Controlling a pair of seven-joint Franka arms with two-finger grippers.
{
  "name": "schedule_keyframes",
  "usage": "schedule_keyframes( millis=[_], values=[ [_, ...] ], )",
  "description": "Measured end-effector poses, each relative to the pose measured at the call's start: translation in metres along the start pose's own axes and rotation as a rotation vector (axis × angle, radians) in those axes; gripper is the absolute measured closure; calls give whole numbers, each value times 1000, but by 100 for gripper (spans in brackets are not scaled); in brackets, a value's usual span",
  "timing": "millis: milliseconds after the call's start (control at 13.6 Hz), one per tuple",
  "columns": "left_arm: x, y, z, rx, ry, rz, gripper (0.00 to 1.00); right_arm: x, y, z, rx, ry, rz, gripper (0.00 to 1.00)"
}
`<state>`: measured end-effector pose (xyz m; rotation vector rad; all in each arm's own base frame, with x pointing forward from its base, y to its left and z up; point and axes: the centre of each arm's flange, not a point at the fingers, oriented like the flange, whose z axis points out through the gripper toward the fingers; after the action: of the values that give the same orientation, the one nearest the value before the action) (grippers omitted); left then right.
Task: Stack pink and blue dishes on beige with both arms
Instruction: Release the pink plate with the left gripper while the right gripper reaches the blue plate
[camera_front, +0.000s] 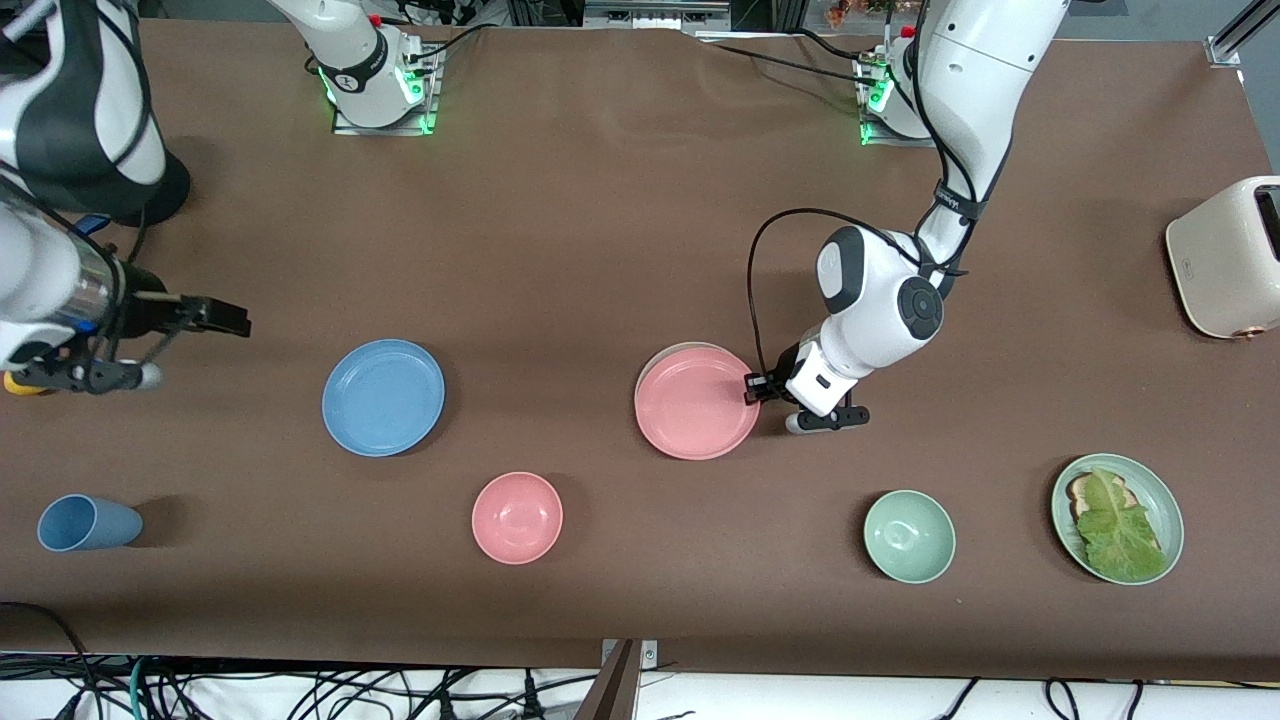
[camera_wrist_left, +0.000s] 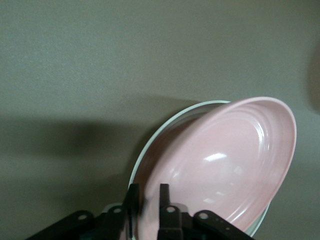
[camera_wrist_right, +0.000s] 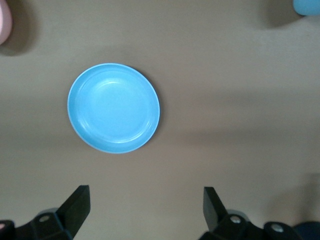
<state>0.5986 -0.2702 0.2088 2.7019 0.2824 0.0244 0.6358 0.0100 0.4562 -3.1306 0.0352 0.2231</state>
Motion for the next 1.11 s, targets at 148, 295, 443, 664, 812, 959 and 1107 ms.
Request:
schedule_keyframes(
  millis=[148,295,443,664,812,959,1107],
  values=[
    [1,1,0,-2,2,0,49,20,0,40,-2,11,-3,0],
    [2,1,-1,-3,4,0,29,35,0,83,-8,40,-6,0],
    [7,3,-9,-7,10,-1,9,44,0,128,-13,68,-9,0],
    [23,3,-44,12,-36,41,0,45,1,190,-12,107,-19,3],
    [43,-3,-89,51,-77,87,0,38,2,222,-13,107,-20,7],
    [61,-13,-140,92,-124,114,0,33,4,239,-13,96,-18,15],
    [72,-24,-182,152,-147,138,0,31,5,249,-13,90,-16,40]
  ],
)
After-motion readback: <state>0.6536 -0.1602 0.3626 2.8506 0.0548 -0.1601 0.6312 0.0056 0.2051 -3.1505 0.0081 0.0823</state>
